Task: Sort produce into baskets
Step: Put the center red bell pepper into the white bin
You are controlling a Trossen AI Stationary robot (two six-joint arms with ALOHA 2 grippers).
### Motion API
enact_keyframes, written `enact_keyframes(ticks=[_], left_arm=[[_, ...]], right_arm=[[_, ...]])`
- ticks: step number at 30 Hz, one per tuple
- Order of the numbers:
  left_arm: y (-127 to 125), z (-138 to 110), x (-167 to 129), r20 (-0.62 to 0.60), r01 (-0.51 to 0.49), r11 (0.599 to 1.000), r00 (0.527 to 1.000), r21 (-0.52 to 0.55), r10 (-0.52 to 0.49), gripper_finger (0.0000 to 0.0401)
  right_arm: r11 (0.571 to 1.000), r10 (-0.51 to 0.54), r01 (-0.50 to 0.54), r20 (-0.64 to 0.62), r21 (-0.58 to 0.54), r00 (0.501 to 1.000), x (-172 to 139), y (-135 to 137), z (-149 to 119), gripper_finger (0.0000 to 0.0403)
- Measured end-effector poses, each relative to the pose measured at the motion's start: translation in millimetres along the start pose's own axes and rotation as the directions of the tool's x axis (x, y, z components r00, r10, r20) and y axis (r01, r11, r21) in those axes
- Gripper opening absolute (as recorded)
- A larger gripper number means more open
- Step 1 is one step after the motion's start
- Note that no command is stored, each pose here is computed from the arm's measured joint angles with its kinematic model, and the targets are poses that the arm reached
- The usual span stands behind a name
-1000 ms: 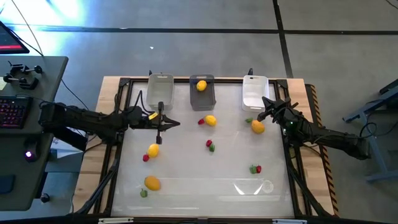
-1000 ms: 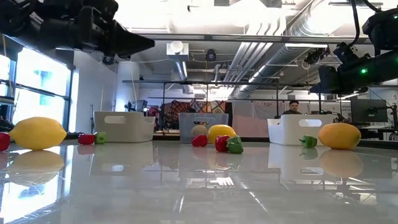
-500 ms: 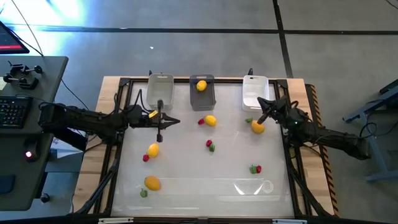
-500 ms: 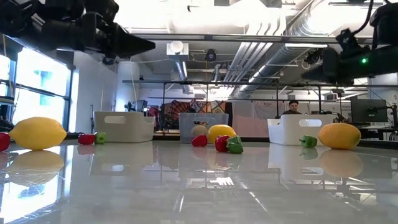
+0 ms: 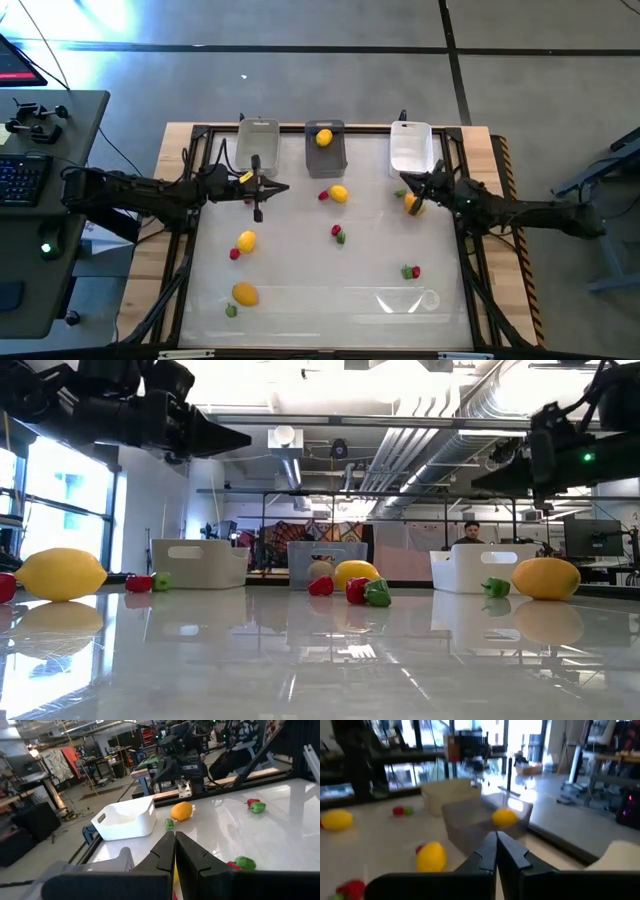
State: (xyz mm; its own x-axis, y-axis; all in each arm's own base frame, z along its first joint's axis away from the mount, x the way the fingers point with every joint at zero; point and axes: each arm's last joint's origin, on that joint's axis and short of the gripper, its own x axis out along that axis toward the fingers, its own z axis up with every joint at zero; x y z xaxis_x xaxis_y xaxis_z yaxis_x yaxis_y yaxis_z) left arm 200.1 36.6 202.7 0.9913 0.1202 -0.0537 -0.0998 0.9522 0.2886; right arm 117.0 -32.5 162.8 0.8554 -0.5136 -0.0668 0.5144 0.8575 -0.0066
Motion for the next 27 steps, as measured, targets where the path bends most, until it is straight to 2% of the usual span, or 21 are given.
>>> enact_keyframes(ticks=[7, 12, 19, 27], left_arm=[[0.4, 1.5, 0.0, 0.016, -0.005, 1.000, 1.000, 0.023, 0.004, 0.0000], [1.3, 6.8, -0.1, 0.067, -0.016, 1.000, 0.998, 0.014, 0.015, 0.0000], [1.5, 7.7, -0.1, 0.076, -0.018, 1.000, 0.997, 0.002, 0.017, 0.0000], [1.5, 6.7, -0.1, 0.066, -0.019, 1.000, 0.998, 0.002, 0.019, 0.0000]], right_arm=[[0.997, 0.050, -0.043, -0.124, 0.061, 0.991, 5.1, 13.1, -13.9, 0.0000], [0.991, 0.122, -0.115, -0.110, 0.070, 0.986, 7.6, 22.5, -12.4, 0.0000], [0.962, 0.269, -0.271, -0.184, 0.014, 0.945, 17.6, 50.8, 12.1, 0.0001], [0.959, 0.232, -0.274, -0.363, -0.070, 0.903, 50.6, 97.1, 42.5, 0.0003]])
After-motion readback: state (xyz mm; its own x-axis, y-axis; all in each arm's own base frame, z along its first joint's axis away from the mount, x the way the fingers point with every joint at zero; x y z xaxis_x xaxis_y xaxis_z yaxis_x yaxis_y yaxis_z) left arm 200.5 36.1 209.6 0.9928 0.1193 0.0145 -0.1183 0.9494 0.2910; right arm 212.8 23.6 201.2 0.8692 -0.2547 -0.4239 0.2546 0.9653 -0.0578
